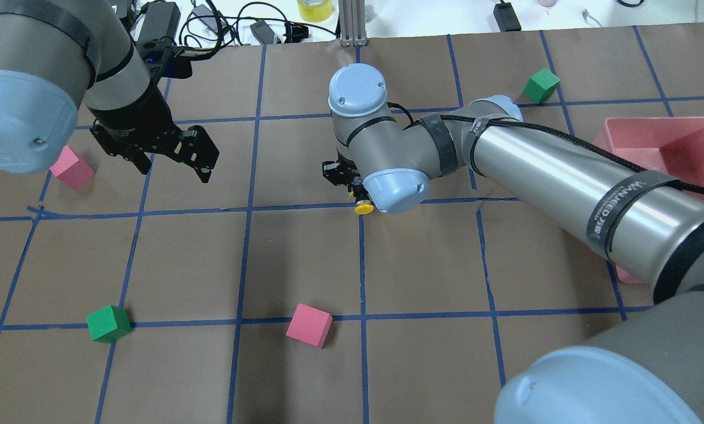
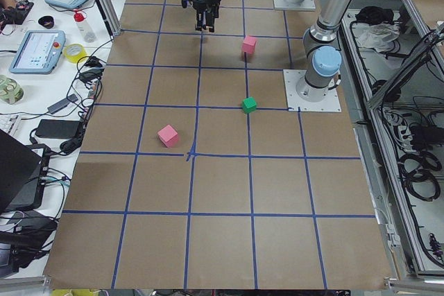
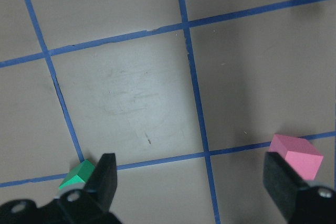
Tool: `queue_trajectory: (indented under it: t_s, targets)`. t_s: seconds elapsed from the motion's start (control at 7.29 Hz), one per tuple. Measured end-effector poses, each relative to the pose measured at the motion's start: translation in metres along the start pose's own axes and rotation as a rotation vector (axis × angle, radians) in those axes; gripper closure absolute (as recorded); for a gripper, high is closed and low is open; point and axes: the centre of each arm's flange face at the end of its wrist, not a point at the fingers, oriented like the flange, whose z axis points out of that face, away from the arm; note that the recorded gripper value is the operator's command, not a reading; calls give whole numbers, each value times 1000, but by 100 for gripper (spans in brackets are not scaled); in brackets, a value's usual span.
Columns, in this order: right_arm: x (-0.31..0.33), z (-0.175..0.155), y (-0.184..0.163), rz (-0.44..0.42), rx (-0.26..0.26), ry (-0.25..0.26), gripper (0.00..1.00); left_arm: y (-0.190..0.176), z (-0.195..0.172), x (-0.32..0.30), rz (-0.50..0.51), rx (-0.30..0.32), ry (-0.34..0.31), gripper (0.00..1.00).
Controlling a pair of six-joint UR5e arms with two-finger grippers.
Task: Align button upright
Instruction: 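Lower the button switch onto the table with the right gripper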
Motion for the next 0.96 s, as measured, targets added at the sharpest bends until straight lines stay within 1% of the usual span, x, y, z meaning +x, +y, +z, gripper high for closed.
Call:
queue_trajectory:
  t_s: [0.14, 0.41, 0.55, 0.82, 0.96]
  targets:
    - [-1, 4, 1, 1, -1, 0, 96, 0, 0, 0, 0, -1, 2, 0]
    - [-2, 12, 1, 7, -11, -2, 94, -1, 1, 0, 0, -2, 1, 0]
    - [-2, 14, 2, 19, -15, -5, 90, -1, 1, 0, 0, -3, 0, 0]
    - [-2, 16, 2, 29, -18, -6, 73, -2, 5, 0, -3, -10, 3, 0]
    - [-2, 17, 2, 30, -19, -6, 53, -3, 8, -1, -2, -15, 2, 0]
